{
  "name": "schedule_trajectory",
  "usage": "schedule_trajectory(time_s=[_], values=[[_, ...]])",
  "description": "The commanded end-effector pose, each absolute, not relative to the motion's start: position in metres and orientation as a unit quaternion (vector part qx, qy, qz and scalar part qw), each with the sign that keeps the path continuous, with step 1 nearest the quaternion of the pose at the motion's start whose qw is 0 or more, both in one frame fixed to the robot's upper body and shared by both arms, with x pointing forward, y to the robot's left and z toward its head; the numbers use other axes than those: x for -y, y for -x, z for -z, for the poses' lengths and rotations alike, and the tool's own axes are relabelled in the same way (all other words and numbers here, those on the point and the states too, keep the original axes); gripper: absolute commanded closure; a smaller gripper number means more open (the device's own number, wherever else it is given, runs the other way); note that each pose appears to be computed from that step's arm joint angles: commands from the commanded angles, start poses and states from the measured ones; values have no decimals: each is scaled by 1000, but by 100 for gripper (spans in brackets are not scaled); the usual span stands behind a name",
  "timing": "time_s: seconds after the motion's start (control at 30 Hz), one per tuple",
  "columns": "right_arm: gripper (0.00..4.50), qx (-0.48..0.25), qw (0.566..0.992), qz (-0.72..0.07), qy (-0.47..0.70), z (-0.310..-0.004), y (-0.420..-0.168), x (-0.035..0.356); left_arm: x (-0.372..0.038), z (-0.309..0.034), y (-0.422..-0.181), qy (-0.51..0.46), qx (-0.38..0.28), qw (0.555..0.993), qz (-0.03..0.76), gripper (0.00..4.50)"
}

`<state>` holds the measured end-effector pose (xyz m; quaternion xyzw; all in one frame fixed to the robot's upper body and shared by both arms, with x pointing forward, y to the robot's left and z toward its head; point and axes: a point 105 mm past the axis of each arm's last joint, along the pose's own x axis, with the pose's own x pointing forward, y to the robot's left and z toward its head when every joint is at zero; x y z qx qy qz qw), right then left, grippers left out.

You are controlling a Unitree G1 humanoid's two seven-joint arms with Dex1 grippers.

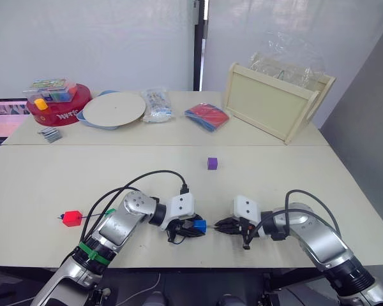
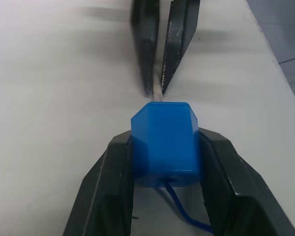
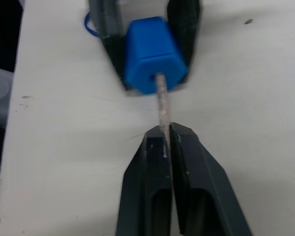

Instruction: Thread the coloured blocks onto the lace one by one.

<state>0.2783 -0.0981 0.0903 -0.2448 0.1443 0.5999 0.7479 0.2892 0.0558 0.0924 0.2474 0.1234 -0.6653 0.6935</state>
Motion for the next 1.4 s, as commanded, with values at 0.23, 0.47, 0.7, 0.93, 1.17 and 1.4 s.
schedule_trajectory(time_s=[0.23,0.47,0.7,0.93,1.17,1.4], values=[[450,-130,748,-592,271,-107,-285,105,-134,-95,-288,-278,-184,717,613,319],[450,-129,751,-586,276,-110,-289,112,-248,-87,-278,-340,-294,738,503,319],[450,-125,751,-586,277,-114,-290,112,-250,-102,-275,-292,-272,768,501,319],[450,-121,747,-592,278,-116,-290,104,-206,-148,-283,-232,-190,789,536,88],[450,-126,740,-594,289,-113,-290,99,-141,-161,-282,-206,-128,759,604,57],[450,-133,735,-596,294,-112,-285,97,-83,-138,-296,-195,-70,745,634,57]])
